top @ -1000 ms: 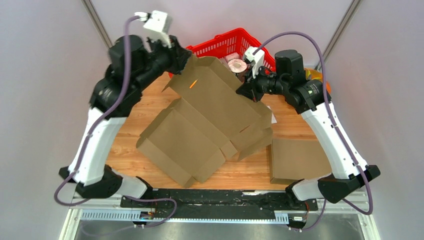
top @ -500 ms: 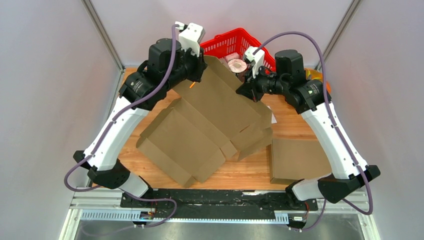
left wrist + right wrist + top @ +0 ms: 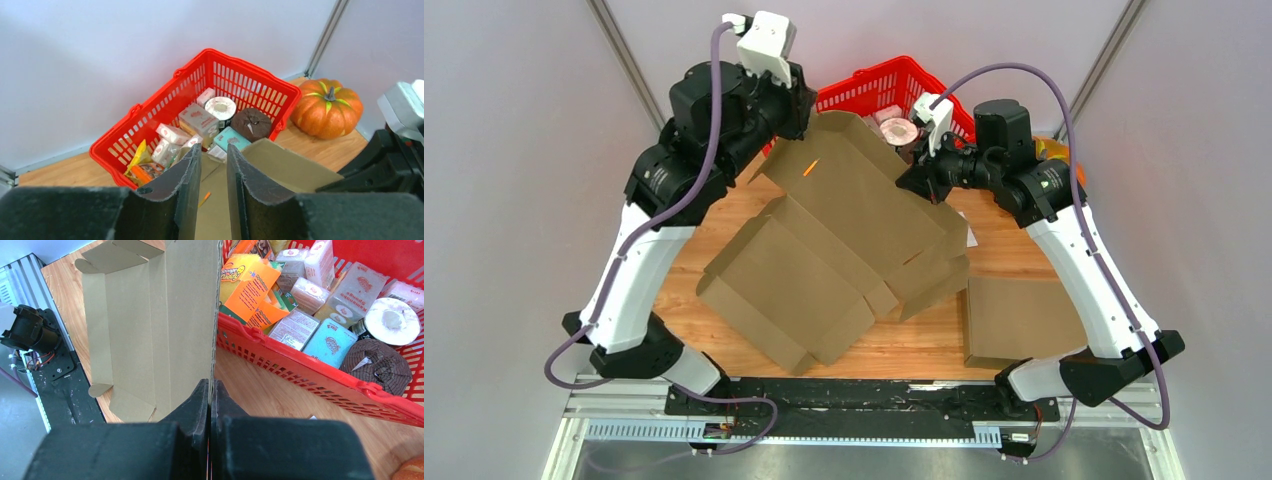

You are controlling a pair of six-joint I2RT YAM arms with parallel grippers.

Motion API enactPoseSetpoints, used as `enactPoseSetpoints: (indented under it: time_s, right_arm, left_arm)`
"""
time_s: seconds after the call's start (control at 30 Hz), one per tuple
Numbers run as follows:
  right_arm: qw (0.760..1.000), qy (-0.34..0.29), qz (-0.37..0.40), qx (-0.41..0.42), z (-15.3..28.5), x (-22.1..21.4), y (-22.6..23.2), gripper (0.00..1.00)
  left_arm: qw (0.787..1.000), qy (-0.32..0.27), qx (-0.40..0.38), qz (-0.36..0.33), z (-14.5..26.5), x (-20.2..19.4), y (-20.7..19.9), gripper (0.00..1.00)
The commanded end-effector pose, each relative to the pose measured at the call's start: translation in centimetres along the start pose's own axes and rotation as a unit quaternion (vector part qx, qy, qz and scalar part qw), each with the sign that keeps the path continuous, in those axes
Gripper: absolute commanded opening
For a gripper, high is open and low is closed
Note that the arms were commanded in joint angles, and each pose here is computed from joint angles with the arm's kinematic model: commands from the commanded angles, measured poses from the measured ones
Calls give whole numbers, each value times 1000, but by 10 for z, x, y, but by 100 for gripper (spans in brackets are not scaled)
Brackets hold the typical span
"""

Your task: Fold the paper box

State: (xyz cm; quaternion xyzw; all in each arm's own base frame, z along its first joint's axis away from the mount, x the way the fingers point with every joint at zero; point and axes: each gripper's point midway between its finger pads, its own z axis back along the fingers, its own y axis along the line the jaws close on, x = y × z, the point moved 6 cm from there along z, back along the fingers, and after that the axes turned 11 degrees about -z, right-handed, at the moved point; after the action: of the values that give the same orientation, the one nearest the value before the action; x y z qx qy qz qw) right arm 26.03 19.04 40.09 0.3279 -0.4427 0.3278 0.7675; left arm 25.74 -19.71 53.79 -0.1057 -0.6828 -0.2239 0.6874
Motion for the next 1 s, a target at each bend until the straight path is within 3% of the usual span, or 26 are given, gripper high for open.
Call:
enactPoseSetpoints:
  time_s: [0.0,0.2,0.37,0.43,0.47,0.6,0.73,0.83,0.87,0.97]
  right_arm:
    - [999,-41,23,-1,15,21,9,0]
    - [999,-42,23,-1,16,21,10,0]
    - [999,-42,22,-1,15,21,9,0]
    - [999,-40,20,2,13,20,9,0]
    - [999,-41,20,4,13,21,10,0]
    - [999,-43,22,19,11,20,13,0]
    - [995,-11,78,-53,5,12,2,0]
    - [992,18,99,-81,7,-2,-6,0]
    - [988,17,127,-90,8,-2,-10,0]
    - [977,26,173,-124,11,-9,-21,0]
  left_arm:
    - [999,33,7,-18,-28,-15,-7,32]
    - [998,63,-18,-6,-44,-29,-20,28]
    - [996,66,-59,15,-32,-37,-38,23]
    - [994,70,-72,33,-33,-50,-49,23]
    - [995,43,-74,48,-27,-42,-48,23]
    - [990,68,-94,75,-38,-63,-63,22]
    - [989,85,-103,70,-43,-68,-67,21]
    - [991,62,-102,60,-19,-59,-56,32]
    - [993,35,-101,56,1,-47,-46,41]
    - [993,13,-105,45,37,-44,-34,53]
